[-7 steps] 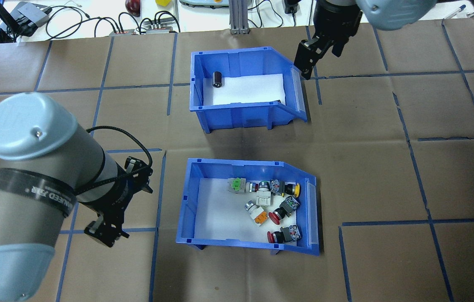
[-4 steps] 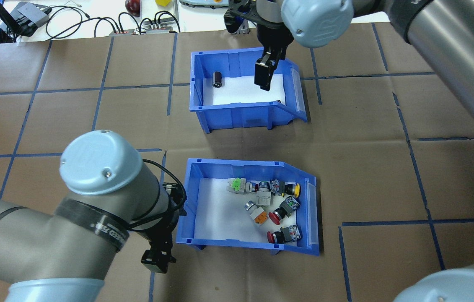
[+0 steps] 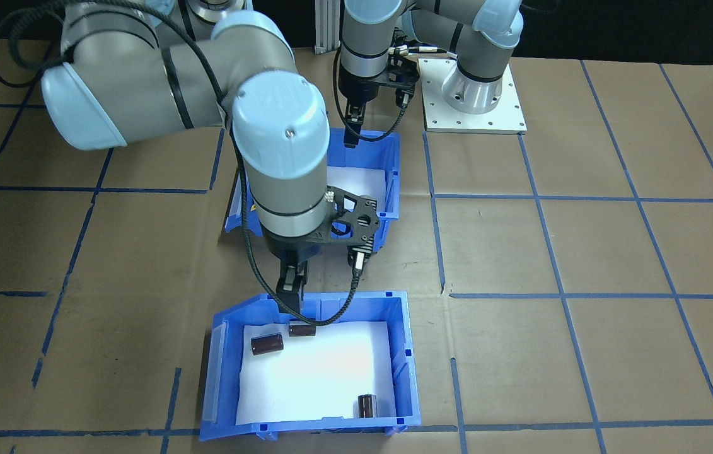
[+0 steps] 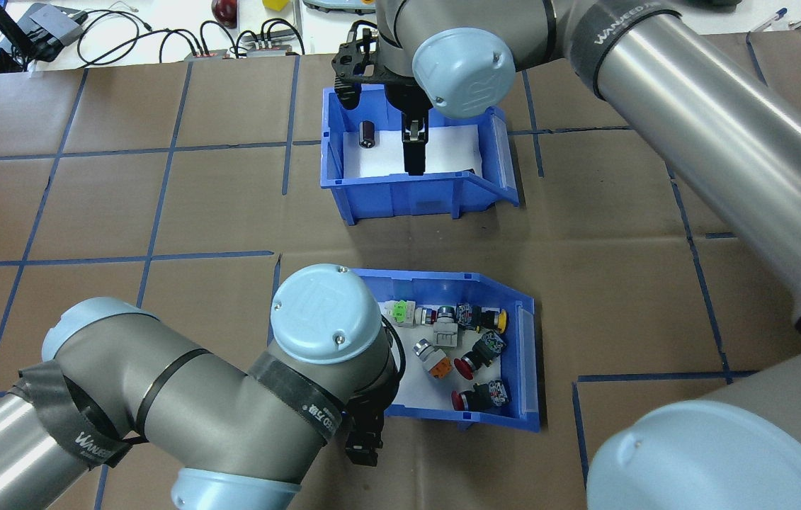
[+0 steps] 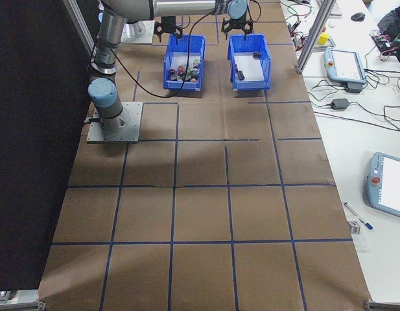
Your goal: Place button box in front
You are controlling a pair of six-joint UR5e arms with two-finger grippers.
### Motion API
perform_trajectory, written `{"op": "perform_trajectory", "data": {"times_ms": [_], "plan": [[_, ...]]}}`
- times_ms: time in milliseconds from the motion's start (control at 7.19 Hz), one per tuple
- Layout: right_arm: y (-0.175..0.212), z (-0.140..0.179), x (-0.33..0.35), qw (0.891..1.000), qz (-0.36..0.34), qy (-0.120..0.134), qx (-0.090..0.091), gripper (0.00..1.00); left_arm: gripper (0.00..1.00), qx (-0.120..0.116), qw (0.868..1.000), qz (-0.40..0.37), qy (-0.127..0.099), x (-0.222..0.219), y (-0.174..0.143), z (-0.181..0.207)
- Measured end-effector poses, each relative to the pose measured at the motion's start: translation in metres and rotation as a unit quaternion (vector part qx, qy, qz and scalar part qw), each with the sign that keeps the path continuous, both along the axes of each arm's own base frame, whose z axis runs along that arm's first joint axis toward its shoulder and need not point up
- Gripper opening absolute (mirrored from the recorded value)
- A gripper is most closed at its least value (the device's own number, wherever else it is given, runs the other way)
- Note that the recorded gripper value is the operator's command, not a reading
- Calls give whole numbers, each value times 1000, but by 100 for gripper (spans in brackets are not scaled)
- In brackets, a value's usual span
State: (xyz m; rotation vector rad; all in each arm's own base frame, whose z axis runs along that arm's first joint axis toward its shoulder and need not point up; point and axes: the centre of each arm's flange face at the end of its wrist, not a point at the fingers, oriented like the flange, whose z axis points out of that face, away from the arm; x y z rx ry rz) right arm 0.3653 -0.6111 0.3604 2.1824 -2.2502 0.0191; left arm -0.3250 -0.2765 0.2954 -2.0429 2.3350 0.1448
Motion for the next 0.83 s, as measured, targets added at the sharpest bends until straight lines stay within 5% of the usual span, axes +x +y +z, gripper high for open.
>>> {"op": "perform_trajectory", "data": {"times_ms": [557, 696, 835], "plan": [[-1, -72, 28, 999, 29, 14, 36, 100, 93, 23, 1000, -1, -14, -6, 1, -25], [1, -81, 30, 998, 30, 17, 43, 86, 91, 24, 1000, -1, -15, -8, -1, -32], [3, -89, 32, 998, 30, 19, 47, 48, 84, 15, 1000, 3, -10, -13, -7, -41]]}}
